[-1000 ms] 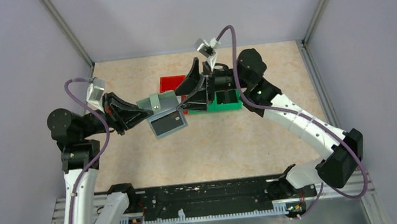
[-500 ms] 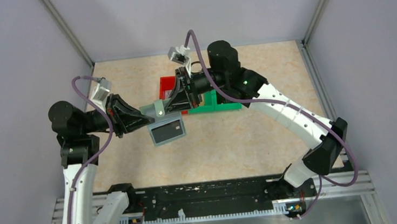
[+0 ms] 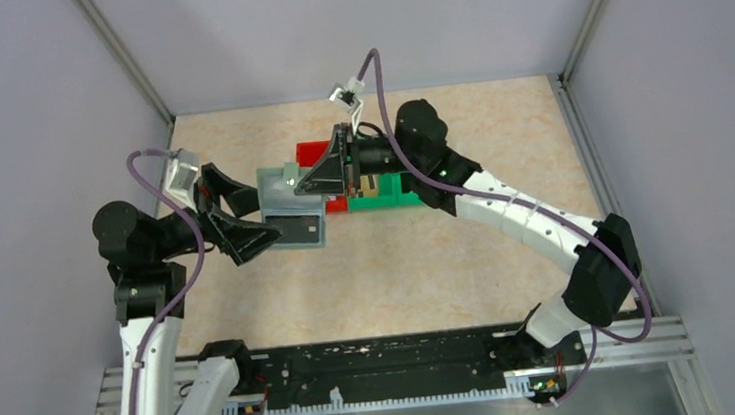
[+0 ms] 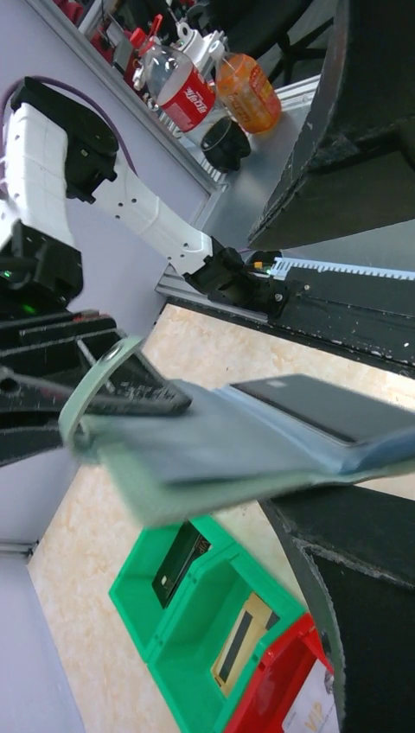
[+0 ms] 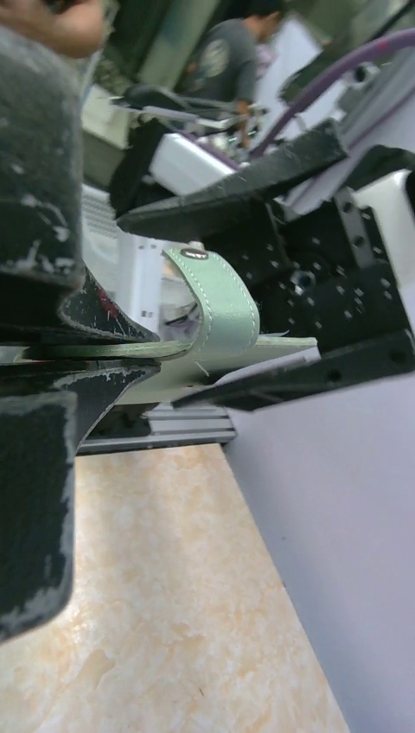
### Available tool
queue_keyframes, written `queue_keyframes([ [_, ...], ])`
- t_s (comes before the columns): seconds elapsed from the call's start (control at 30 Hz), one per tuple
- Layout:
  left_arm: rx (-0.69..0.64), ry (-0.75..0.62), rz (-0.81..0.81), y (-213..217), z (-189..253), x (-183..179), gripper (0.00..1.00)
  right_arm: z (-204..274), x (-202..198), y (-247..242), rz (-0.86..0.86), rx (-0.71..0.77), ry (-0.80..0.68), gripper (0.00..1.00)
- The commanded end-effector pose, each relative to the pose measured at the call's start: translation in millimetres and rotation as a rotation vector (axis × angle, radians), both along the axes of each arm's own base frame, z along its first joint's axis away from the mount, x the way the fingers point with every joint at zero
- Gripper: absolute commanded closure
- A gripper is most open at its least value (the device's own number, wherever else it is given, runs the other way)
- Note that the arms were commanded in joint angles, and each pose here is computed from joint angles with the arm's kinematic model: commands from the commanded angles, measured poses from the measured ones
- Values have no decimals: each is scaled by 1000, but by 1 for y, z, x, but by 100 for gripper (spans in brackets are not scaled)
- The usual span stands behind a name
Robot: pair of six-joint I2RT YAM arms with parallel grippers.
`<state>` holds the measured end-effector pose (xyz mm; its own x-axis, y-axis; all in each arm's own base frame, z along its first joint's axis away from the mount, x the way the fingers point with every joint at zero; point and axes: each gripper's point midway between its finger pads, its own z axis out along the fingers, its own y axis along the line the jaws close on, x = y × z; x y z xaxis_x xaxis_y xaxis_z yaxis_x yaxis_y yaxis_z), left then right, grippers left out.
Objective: Take the credit cards out of the card holder
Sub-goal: Remove the credit card from the card holder.
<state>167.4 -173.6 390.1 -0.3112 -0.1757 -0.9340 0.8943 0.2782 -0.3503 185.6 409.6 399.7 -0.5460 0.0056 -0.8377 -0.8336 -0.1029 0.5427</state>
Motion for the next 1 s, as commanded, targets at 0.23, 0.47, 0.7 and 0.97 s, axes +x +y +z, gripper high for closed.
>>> queue_keyframes([
  [0.23, -99, 14, 98, 3, 13, 4, 1, 114, -19, -53, -10, 563, 83, 100],
  [0.47, -152, 112, 71, 1, 11, 5, 5, 113, -20, -62, -18, 624, 109, 100],
  [0.7, -196, 142, -34, -4, 23, -14, 14, 110, -16, -67, -46, 723, 180, 100],
  [0.97, -203, 85, -53, -4, 32, -24, 19, 103, -13, -64, -79, 826, 277, 100],
])
